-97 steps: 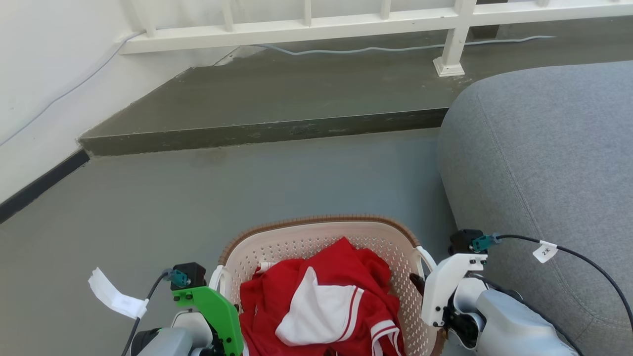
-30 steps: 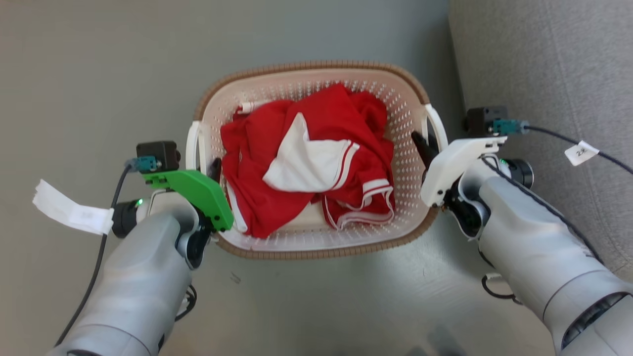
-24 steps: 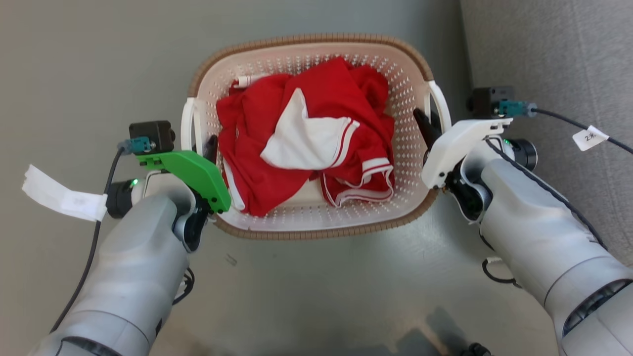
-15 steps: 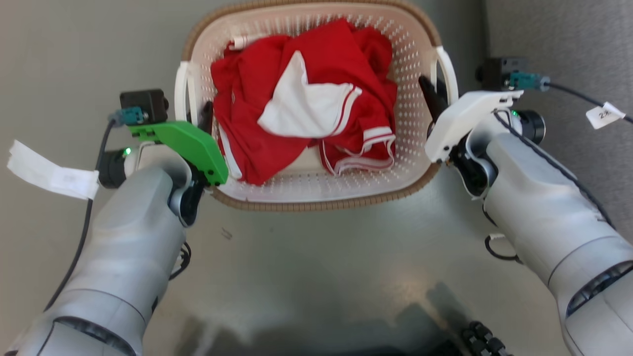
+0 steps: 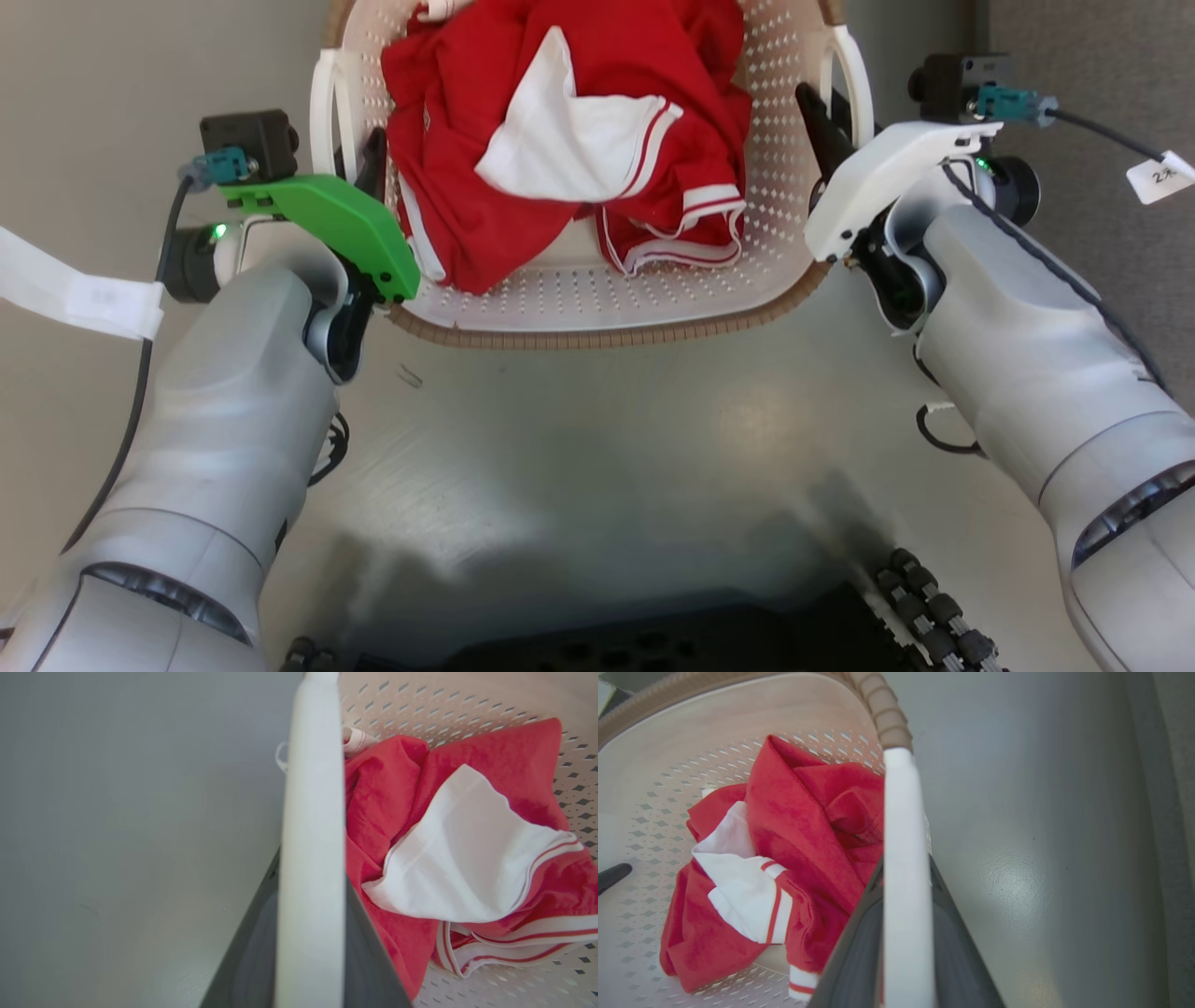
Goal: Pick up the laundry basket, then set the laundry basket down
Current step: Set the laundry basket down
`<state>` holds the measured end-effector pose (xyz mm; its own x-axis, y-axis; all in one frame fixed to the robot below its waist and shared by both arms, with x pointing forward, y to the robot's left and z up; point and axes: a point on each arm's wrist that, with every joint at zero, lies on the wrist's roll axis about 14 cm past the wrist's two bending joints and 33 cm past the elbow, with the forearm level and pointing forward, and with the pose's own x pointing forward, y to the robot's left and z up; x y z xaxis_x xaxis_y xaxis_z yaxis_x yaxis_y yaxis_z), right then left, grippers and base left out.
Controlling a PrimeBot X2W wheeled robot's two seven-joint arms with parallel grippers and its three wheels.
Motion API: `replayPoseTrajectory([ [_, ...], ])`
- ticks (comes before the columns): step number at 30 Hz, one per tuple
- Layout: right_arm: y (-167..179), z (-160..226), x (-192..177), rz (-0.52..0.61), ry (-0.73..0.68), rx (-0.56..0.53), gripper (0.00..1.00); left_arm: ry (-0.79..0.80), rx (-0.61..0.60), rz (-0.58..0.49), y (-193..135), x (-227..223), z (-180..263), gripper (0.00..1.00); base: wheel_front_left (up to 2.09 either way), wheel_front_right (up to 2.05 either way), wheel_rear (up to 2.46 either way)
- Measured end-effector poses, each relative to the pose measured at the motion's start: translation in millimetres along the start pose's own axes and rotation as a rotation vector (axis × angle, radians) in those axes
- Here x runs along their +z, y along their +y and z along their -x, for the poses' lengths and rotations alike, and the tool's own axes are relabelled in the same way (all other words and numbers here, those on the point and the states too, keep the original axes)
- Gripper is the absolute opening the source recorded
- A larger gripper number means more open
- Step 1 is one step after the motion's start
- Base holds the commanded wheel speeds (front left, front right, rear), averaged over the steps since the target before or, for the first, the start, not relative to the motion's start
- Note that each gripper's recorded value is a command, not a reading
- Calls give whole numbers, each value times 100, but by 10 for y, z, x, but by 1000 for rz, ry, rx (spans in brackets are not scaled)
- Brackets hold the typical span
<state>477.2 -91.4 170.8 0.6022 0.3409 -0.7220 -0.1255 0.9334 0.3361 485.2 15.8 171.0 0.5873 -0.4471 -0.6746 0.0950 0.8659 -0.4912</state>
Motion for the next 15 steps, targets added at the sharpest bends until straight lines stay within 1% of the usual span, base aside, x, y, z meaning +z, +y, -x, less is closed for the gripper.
replayPoseTrajectory([
  [9,-83,-161,-200,-14,36,-5,0,28,6,15,115,-183,-157,0,0,0,0],
  [15,-111,-256,-225,-5,36,-1,0,24,5,16,164,-202,-243,0,0,0,0],
])
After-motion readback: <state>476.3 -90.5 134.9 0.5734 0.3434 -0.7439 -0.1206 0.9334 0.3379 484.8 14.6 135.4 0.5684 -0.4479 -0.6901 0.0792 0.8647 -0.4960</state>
